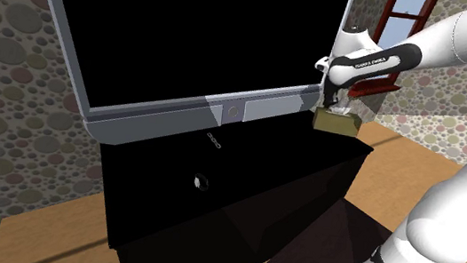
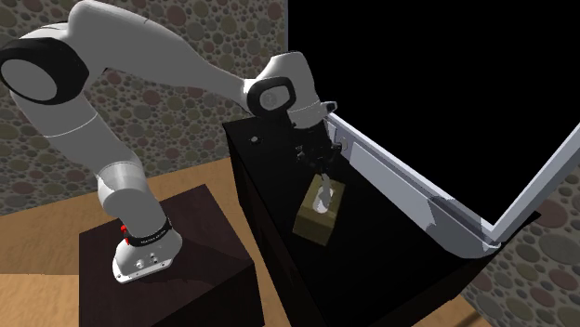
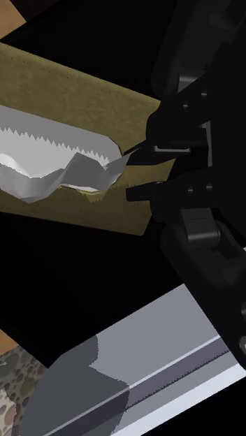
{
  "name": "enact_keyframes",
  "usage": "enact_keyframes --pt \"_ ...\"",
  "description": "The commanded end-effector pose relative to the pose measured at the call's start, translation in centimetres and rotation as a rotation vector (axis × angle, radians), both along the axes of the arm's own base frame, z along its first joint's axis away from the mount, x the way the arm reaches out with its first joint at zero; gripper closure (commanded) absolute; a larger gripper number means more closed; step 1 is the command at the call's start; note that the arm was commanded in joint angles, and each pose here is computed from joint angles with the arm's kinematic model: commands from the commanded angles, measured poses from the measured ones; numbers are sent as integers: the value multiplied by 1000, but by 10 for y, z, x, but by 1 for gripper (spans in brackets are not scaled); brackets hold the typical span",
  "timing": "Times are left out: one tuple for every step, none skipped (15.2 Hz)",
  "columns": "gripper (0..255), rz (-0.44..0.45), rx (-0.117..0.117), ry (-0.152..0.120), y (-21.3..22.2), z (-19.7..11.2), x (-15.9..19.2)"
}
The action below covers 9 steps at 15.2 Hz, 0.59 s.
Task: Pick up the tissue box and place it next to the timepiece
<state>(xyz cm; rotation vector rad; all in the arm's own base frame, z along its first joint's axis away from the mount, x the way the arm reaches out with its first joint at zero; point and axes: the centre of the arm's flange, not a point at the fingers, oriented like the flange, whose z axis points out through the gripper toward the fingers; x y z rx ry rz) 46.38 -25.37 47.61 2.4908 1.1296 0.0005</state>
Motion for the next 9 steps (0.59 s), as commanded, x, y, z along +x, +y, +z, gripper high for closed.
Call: enact_keyframes --pt "255 0 0 0 1 11 1" --pt "255 0 0 0 1 16 1" --pt "255 0 0 0 1 21 1" --pt "255 0 0 0 1 27 1" --pt "255 0 0 0 1 32 1" --pt "255 0 0 0 1 37 1" --pt "255 0 0 0 1 43 1" --pt "255 0 0 0 1 48 1" --pt "255 0 0 0 1 53 1"
